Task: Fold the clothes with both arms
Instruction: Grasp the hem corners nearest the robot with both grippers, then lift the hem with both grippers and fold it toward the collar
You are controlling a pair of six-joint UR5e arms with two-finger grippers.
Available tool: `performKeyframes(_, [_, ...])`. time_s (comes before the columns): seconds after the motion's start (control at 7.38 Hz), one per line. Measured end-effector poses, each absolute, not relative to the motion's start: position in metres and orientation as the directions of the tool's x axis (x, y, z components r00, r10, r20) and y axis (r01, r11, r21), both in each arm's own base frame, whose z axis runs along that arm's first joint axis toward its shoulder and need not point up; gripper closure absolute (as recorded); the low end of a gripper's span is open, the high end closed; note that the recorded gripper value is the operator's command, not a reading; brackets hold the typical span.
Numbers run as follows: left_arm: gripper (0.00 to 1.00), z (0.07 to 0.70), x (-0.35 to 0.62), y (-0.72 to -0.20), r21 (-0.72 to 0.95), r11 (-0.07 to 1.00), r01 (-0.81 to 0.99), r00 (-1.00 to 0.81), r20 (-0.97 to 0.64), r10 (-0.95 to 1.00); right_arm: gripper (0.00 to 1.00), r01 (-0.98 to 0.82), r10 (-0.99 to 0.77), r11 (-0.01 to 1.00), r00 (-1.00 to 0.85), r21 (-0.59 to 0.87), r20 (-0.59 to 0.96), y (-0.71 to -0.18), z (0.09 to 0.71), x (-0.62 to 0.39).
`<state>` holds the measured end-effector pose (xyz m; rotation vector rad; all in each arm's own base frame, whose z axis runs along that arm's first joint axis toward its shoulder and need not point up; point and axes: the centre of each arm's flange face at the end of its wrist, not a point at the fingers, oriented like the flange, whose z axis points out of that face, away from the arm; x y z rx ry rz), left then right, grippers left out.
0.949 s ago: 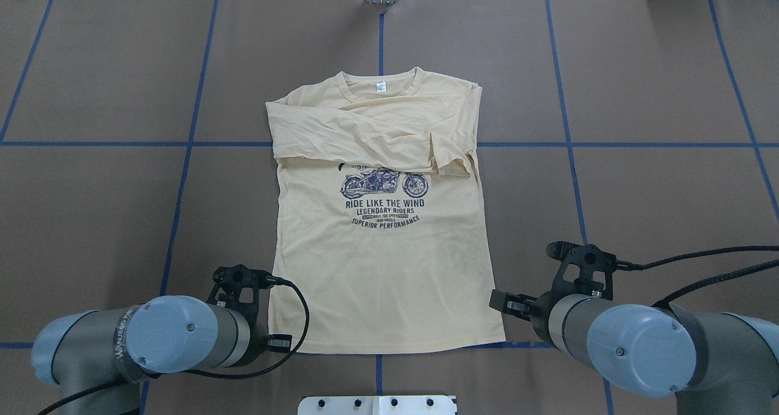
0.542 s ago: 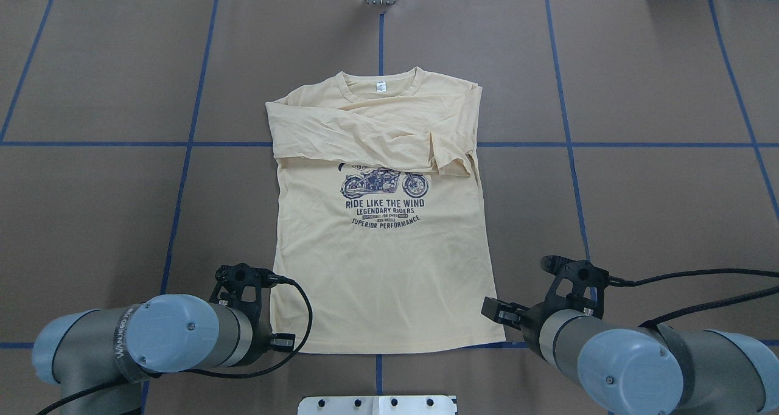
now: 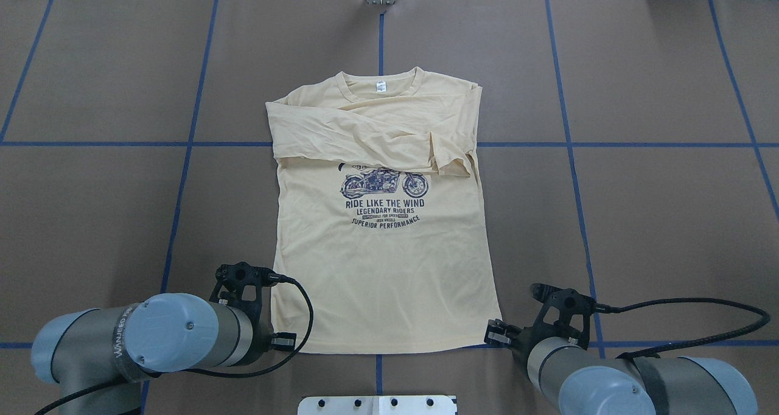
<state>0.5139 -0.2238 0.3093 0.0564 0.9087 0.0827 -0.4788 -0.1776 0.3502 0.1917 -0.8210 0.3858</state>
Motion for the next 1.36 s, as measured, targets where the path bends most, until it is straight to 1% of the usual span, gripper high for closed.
performKeyframes(0.27, [1.0, 0.308, 0.513, -0.224, 0.085, 0.995, -0.047, 0.61, -0.787, 0.096, 0.51, -0.397, 0.25, 0.918, 0.623, 0.024, 0.741, -0.17, 0.353, -0.484])
performKeyframes(1.08, [1.0, 0.299, 0.506, -0.222, 0.075, 0.995, -0.058, 0.592, -0.8, 0.095, 0.57, -0.391, 0.233, 0.919, 0.634, 0.046, 0.738, -0.16, 0.358, -0.5])
performKeyframes(1.22, [1.0, 0.298, 0.506, -0.221, 0.071, 0.995, -0.063, 0.59, -0.802, 0.094, 0.6, -0.39, 0.232, 0.92, 0.636, 0.047, 0.736, -0.16, 0.359, -0.501])
performKeyframes(1.36, [1.0, 0.298, 0.505, -0.221, 0.07, 0.995, -0.064, 0.589, -0.803, 0.094, 0.73, -0.389, 0.23, 0.92, 0.638, 0.049, 0.735, -0.159, 0.36, -0.502])
